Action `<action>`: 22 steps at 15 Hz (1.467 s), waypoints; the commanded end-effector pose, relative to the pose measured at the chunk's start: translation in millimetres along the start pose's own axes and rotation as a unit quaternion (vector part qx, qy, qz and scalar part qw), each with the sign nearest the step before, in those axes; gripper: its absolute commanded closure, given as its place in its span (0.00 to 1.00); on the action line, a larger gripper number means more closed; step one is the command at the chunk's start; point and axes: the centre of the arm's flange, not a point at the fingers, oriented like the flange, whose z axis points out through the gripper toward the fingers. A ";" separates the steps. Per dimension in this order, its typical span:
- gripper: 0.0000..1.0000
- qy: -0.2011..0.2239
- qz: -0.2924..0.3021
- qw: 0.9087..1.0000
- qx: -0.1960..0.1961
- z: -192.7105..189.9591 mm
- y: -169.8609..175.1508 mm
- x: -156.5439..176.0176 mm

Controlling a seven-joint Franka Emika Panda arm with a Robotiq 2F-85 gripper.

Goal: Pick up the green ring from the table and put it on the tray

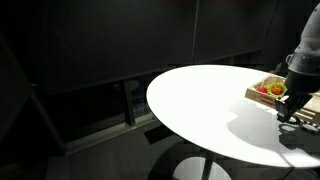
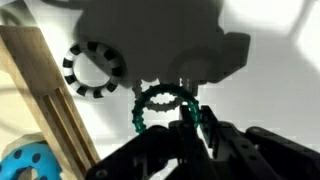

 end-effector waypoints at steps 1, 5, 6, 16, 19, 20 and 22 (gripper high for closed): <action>0.94 0.017 0.021 1.000 -0.011 -40.7 21.6 1.0; 0.94 0.037 0.055 0.998 -0.017 -63.4 49.7 13.7; 0.94 0.043 0.064 0.997 -0.018 -66.9 57.7 18.3; 0.60 0.089 0.164 0.982 -0.034 -90.9 118.4 48.6; 0.45 0.091 0.176 0.980 -0.035 -93.1 119.8 48.0; 0.37 0.092 0.176 0.979 -0.035 -93.1 119.2 47.2; 0.22 0.090 0.172 0.980 -0.035 -92.5 116.3 44.1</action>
